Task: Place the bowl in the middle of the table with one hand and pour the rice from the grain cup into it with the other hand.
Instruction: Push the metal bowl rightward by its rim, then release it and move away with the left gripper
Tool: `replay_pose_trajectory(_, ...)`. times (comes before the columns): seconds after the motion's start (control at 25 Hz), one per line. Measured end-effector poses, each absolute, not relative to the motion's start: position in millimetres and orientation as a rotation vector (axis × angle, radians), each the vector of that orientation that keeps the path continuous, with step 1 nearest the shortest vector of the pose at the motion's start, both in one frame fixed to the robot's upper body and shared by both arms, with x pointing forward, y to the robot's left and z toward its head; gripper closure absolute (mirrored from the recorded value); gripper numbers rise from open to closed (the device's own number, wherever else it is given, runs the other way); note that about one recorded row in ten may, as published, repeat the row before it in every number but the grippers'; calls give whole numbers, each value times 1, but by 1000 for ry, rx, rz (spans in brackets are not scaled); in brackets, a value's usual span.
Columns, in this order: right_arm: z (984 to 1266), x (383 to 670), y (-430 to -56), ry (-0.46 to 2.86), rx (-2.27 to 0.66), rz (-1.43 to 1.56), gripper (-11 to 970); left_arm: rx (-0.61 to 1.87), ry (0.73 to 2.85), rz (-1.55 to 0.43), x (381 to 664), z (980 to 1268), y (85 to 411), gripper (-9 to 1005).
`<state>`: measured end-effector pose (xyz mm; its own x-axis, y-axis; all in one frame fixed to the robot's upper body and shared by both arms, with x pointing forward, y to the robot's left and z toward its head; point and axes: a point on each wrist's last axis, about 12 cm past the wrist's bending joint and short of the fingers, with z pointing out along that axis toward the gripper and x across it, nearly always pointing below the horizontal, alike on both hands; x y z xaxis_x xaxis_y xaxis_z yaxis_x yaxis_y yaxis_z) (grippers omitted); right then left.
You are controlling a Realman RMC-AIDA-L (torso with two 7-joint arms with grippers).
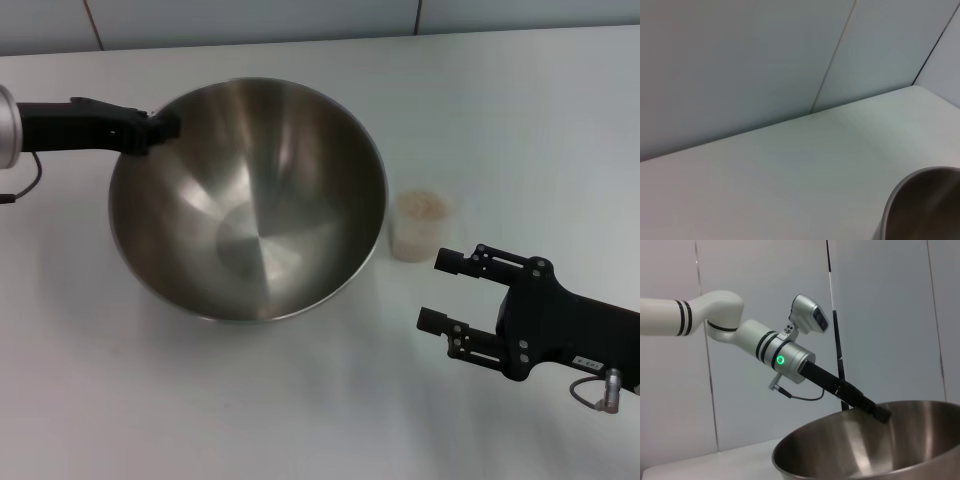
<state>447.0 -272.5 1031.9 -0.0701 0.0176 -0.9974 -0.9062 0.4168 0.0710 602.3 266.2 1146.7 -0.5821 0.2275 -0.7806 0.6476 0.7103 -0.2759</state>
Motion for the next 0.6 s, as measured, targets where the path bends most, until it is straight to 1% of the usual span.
replay_pose_trajectory(0.32,1031,446,-273,1434,-851,939,293,674,2180,-721,609,1136,251,955)
replay_pose_trajectory(0.6,1032,445,-274,1431,-851,935,293,667,2187,-707,610,1131,249,956)
